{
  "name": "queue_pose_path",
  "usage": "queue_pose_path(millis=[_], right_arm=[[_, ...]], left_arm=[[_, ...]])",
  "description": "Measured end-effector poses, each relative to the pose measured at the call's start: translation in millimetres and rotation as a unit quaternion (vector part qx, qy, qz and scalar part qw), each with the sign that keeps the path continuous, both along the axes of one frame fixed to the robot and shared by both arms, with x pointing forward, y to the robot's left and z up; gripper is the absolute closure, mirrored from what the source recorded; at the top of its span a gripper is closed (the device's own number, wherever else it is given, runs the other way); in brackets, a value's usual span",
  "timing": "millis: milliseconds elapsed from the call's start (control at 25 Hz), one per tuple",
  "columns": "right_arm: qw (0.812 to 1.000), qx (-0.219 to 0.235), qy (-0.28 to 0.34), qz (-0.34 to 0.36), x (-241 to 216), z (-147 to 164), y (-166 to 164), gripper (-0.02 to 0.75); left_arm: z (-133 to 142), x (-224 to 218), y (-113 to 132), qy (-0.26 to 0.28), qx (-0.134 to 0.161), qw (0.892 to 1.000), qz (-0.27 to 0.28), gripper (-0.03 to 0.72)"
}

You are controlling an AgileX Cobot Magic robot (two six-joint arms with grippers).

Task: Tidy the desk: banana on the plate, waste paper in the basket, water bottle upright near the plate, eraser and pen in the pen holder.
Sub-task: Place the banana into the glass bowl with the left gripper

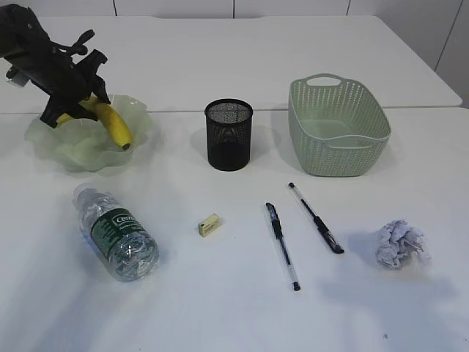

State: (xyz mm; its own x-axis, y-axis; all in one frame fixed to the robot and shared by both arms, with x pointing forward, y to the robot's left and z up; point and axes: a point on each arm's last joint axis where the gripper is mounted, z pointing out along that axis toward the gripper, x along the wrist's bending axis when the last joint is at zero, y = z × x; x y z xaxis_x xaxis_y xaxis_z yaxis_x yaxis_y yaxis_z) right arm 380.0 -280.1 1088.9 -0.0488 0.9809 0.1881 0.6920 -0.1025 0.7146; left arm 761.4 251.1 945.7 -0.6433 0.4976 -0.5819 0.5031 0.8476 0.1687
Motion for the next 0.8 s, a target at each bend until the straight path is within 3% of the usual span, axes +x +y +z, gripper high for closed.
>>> queue_pose_path(millis=[280,480,680,800], right_arm=[[1.0,0.004,0.0,0.0,0,0,0,0.246],[1.0,0.004,0.0,0.0,0,0,0,0.246],[1.0,0.004,0.0,0.0,0,0,0,0.246],[1.0,0.004,0.0,0.0,0,0,0,0.246]], left_arm=[[-2,0,-1,0.003,-0.005,1.0,0.001,0.294],[9,2,-1,-0.005,-0.006,1.0,-0.002,0.258],[42,1,-3,-0.025,0.017,0.998,-0.046,0.255],[53,-3,-4,-0.011,0.034,0.996,-0.084,0.255]])
